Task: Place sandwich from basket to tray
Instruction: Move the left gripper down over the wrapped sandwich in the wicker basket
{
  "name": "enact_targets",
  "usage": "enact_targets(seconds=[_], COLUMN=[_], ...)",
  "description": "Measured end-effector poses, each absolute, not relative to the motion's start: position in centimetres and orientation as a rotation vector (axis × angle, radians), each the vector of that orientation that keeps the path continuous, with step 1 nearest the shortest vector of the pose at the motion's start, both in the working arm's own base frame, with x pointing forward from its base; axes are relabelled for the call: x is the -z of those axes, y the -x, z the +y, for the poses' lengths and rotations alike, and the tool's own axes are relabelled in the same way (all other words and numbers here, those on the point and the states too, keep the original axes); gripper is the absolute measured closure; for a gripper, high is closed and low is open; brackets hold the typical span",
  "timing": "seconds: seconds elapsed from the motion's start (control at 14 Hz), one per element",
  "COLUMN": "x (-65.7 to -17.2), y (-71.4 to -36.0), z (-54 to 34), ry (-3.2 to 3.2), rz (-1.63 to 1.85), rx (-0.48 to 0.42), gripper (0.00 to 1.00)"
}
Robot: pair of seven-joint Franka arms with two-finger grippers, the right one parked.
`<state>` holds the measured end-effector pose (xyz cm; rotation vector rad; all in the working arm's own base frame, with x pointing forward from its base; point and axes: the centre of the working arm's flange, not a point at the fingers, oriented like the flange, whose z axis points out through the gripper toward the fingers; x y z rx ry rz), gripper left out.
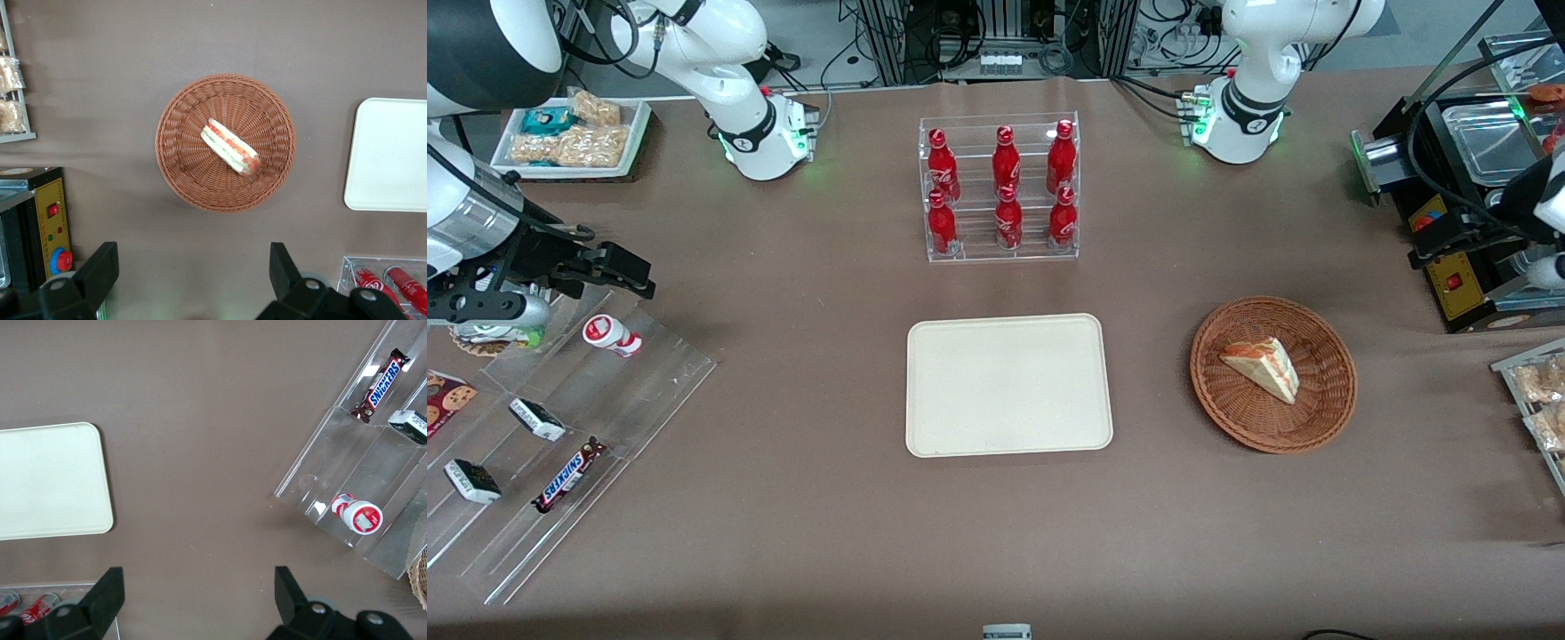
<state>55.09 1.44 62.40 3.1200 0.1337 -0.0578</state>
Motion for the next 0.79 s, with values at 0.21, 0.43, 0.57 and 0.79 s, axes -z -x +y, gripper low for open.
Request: enact_targets(seconds=[0.21, 0.43, 0.57, 0.79], x=[-62.1, -56.2, -49.2, -40.3], y=[-55.2, -56.2, -57.2, -56.9], z=[1.5, 0.5, -1.0, -3.9], ry=[-3.119, -3.115, -3.100, -2.984], rz=[0.160, 0.282, 0.481, 0.975], rx=[0.071, 0.164, 0.150, 0.063], gripper=[0.00, 0.00, 0.00, 0.00])
